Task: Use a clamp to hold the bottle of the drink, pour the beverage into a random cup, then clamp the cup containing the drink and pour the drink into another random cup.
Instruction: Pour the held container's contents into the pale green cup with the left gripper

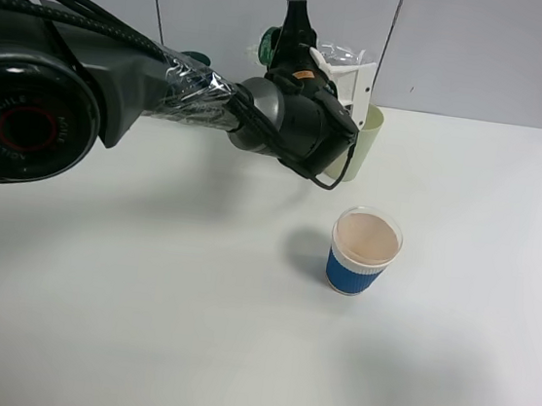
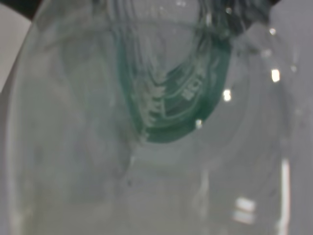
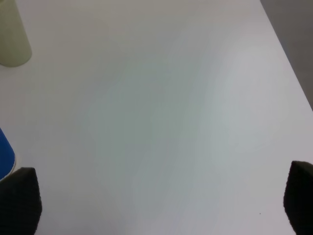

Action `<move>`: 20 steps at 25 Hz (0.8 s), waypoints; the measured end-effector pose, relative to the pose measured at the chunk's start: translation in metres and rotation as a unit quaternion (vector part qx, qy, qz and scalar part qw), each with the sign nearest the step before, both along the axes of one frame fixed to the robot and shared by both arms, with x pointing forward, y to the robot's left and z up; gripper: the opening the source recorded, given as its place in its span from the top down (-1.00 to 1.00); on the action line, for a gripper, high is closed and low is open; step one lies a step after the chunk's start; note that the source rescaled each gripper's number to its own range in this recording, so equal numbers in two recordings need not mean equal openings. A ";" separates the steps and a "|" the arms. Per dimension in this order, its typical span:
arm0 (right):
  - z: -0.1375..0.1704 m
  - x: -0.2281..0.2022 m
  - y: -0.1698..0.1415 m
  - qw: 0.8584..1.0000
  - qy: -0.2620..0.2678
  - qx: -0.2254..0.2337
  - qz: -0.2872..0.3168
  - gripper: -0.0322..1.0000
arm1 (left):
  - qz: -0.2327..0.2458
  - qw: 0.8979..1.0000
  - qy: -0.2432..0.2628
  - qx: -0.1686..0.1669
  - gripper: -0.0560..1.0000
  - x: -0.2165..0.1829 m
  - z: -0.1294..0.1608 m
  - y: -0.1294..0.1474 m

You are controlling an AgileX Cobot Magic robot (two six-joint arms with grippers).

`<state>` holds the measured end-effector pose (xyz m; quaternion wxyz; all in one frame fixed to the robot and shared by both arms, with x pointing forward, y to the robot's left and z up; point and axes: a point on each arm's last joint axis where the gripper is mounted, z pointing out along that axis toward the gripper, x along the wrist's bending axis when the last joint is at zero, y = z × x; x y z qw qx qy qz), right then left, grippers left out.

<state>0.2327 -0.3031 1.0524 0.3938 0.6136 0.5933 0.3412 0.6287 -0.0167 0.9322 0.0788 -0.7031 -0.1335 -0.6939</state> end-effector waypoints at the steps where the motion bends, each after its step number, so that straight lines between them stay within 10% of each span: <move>1: 0.000 0.000 0.000 1.000 0.000 0.000 0.000 -1.00 | 0.000 1.000 0.000 0.001 0.89 0.000 0.000 0.000; 20: 0.000 0.000 0.000 1.000 0.000 0.000 0.000 -1.00 | 0.003 0.997 0.014 0.079 0.89 0.008 0.002 0.008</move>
